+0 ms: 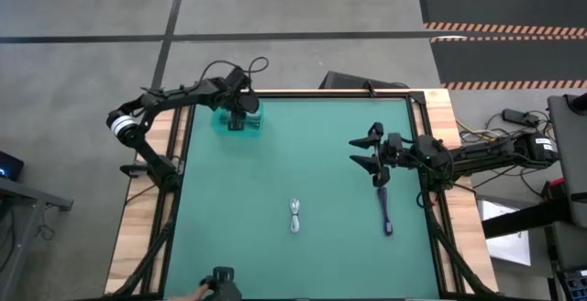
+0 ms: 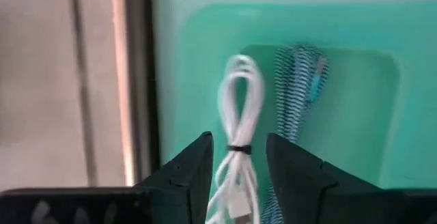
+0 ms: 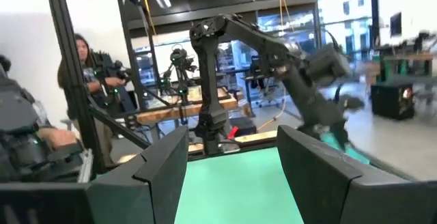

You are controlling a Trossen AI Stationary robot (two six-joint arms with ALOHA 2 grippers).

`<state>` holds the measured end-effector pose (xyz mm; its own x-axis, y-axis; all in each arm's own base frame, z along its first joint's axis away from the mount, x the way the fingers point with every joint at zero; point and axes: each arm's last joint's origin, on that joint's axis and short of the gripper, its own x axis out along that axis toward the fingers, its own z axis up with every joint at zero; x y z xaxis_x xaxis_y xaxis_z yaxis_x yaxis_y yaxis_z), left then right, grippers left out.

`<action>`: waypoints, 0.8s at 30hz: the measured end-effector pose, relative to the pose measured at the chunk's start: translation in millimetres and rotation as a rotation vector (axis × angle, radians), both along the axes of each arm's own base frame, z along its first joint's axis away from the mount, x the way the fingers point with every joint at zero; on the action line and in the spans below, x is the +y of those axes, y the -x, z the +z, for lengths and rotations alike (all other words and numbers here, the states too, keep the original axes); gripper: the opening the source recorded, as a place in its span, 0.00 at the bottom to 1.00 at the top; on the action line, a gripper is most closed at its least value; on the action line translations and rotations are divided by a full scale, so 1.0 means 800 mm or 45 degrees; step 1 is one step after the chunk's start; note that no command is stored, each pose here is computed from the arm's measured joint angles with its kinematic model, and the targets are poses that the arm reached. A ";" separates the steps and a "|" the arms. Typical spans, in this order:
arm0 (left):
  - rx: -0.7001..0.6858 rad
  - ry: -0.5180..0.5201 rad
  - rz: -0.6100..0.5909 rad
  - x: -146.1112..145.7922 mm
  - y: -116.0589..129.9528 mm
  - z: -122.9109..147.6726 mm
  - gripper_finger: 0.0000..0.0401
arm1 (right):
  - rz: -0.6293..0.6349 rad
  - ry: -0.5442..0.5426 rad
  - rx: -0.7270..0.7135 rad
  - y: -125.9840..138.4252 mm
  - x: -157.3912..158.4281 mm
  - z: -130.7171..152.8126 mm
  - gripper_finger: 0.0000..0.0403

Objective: Pick and place USB-C Cables
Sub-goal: Put the violet USB cable into the blue bin

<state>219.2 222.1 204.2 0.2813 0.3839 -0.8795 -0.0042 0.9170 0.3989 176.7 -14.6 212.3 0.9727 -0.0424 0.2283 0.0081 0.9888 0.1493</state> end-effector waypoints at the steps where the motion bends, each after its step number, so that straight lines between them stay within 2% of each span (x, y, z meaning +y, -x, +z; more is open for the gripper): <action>1: -0.015 -0.021 0.039 -0.002 0.000 0.006 0.30 | 0.004 -0.030 0.004 0.000 0.000 0.000 0.53; 7: -0.194 -0.091 0.204 -0.027 0.000 0.050 0.30 | -0.039 -0.195 0.044 -0.001 -0.002 -0.006 0.53; 12: -0.495 -0.086 0.273 -0.066 0.001 0.086 0.30 | -0.075 -0.293 0.070 -0.001 -0.003 -0.009 0.53; 16: -0.782 -0.048 0.243 -0.105 0.000 0.103 0.30 | -0.106 -0.372 0.092 -0.002 -0.005 -0.013 0.53; 20: -1.030 -0.009 0.167 -0.144 -0.001 0.099 0.30 | -0.105 -0.447 0.120 -0.002 -0.004 -0.016 0.53; 24: -1.198 0.036 0.071 -0.177 0.003 0.091 0.30 | -0.100 -0.497 0.212 -0.009 -0.004 -0.015 0.53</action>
<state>217.0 80.9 277.0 0.8626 0.4000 -0.3097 -0.3573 0.9151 0.1869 183.5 -17.5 200.4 0.9853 -0.1698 0.0210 0.1364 0.8538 0.5025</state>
